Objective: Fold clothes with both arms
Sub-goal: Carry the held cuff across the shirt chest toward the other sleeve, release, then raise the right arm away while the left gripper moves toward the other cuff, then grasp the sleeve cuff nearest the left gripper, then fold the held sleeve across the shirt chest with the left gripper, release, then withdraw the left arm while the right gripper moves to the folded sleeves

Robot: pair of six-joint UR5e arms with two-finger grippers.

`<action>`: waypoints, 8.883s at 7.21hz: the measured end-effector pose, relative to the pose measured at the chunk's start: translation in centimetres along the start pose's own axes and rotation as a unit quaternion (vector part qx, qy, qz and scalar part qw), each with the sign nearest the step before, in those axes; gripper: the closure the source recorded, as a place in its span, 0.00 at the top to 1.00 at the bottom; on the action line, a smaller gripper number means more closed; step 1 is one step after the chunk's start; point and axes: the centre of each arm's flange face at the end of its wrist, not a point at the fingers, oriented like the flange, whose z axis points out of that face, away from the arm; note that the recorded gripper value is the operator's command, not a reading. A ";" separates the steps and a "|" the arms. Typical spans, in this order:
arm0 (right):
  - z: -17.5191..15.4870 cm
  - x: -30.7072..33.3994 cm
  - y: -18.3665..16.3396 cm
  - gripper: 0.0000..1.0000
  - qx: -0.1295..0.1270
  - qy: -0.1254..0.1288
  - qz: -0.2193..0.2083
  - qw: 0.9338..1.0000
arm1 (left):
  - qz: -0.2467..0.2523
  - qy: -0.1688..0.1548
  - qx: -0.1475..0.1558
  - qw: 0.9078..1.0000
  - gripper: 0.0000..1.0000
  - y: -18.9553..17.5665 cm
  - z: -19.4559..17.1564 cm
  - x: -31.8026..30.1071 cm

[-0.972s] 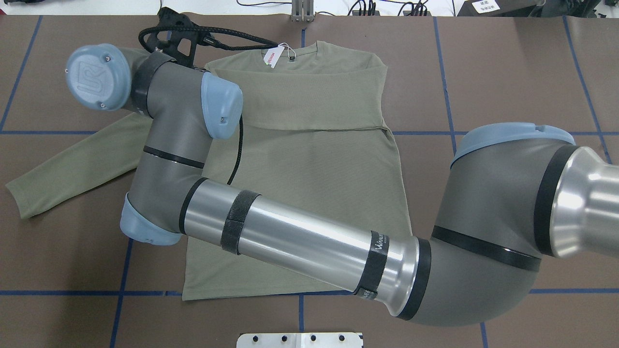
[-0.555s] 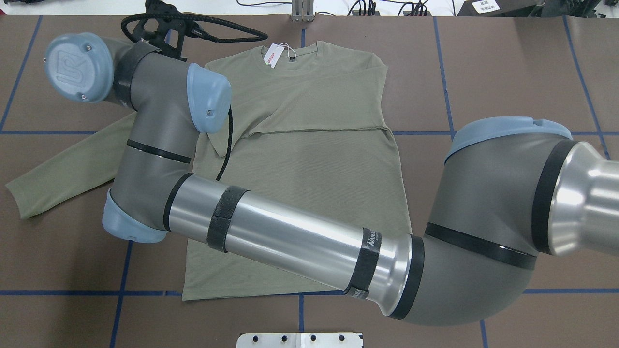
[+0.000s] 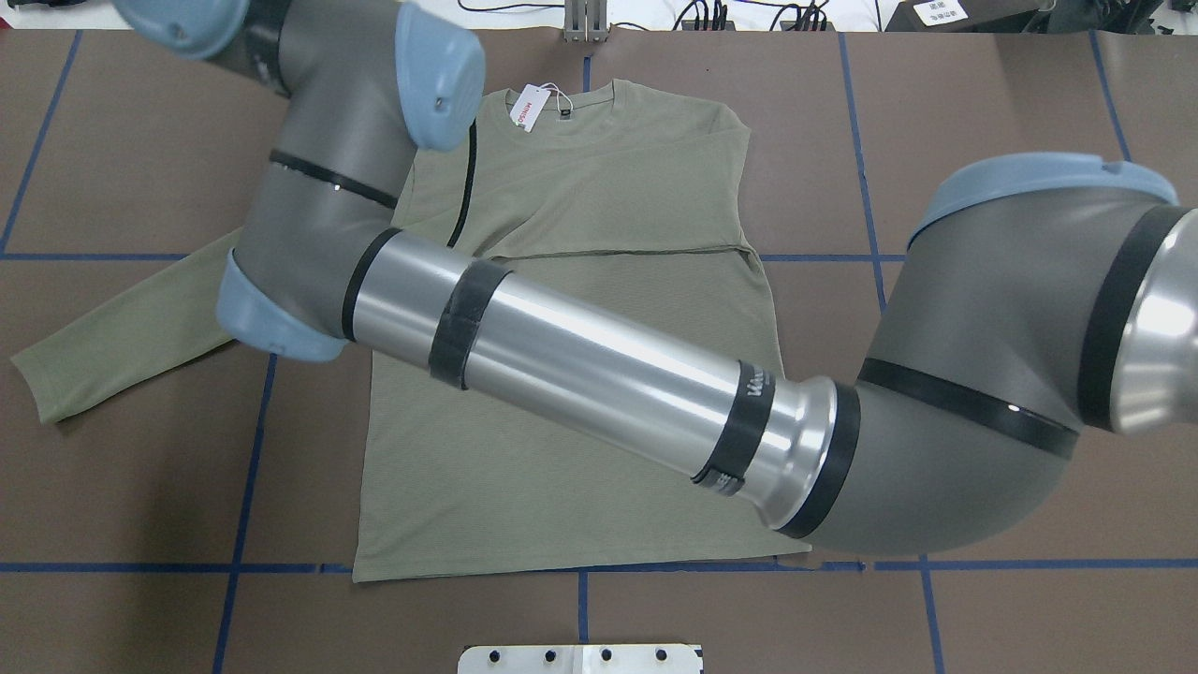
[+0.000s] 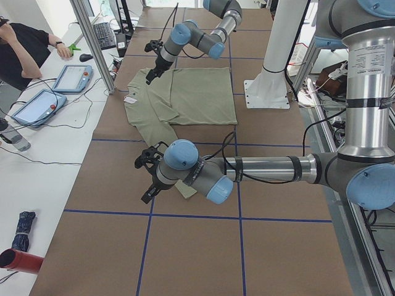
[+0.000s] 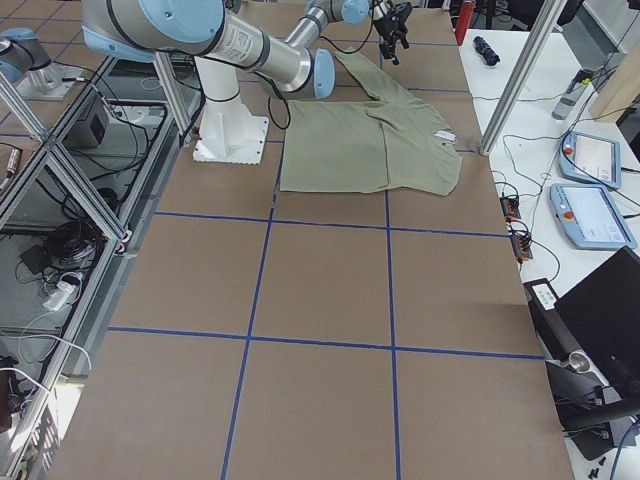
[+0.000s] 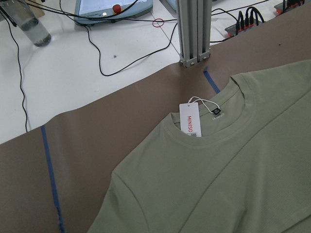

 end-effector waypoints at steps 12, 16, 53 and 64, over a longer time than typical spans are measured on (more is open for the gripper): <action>0.1 71.5 -26.3 1.00 -0.205 -0.003 -0.332 0.921 | -0.014 0.045 -0.087 0.995 1.00 9.3 12.6 23.1; -0.2 72.9 -25.7 1.00 -0.207 0.000 -0.329 0.921 | 0.004 0.022 -0.109 0.994 0.60 12.2 15.7 23.4; 2.8 63.9 -23.3 0.99 -0.159 -0.044 -0.329 0.930 | -0.121 0.117 0.037 0.985 1.00 -41.3 23.3 61.8; 14.8 26.7 7.7 0.63 -0.052 0.036 -0.416 0.907 | 0.050 0.097 -0.037 0.993 1.00 -28.7 16.6 27.2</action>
